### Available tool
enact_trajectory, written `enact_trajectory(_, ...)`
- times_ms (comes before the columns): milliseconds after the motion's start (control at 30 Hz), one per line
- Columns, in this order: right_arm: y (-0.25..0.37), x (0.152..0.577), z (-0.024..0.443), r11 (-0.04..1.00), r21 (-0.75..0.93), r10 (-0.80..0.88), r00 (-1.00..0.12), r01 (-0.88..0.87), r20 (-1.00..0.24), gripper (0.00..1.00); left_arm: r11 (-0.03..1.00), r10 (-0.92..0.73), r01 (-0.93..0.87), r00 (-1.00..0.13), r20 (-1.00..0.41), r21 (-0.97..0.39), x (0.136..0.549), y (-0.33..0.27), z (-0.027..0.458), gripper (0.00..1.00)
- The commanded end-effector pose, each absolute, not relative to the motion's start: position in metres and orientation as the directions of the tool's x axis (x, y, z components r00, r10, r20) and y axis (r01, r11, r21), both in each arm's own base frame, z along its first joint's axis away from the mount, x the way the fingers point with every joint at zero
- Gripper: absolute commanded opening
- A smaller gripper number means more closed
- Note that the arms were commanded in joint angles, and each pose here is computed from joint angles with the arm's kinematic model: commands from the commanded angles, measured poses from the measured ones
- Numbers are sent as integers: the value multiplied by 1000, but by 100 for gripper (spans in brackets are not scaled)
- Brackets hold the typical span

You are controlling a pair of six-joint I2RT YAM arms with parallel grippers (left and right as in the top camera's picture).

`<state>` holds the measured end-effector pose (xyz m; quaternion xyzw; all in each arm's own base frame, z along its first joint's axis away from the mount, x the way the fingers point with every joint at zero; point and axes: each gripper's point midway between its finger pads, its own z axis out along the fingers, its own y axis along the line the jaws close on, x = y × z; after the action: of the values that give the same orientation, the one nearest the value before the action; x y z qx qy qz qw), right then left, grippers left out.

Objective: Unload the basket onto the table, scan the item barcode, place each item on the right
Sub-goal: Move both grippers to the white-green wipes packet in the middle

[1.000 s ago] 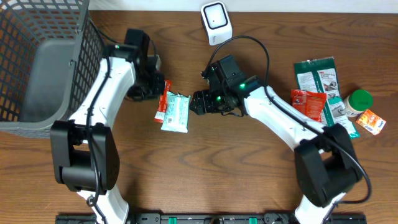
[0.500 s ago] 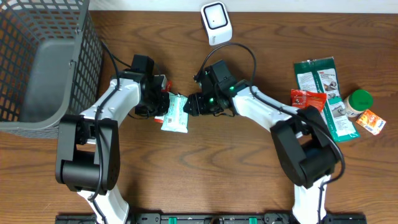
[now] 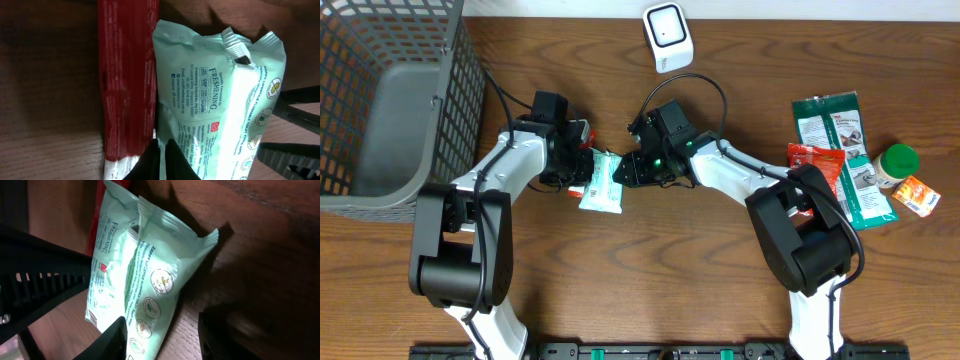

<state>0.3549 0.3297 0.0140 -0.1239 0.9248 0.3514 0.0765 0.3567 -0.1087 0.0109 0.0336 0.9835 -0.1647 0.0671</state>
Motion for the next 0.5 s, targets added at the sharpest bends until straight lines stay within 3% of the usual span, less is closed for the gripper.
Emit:
enact_trajectory(0,336,347,7,713,637,-199,-955,-294,-218,41,932,76,132,-982,-175,-336,359,-119,22,8)
enact_trajectory(233,344,343,2,700,639,-213,-948,-317,-237,36,934,130,180,-976,-176,-308,353,-134,20,9)
enact_trajectory(467,342,342,-1,691,619,-256,-928,-372,-272,17,945,138,182,-975,-173,-272,352,-131,18,11)
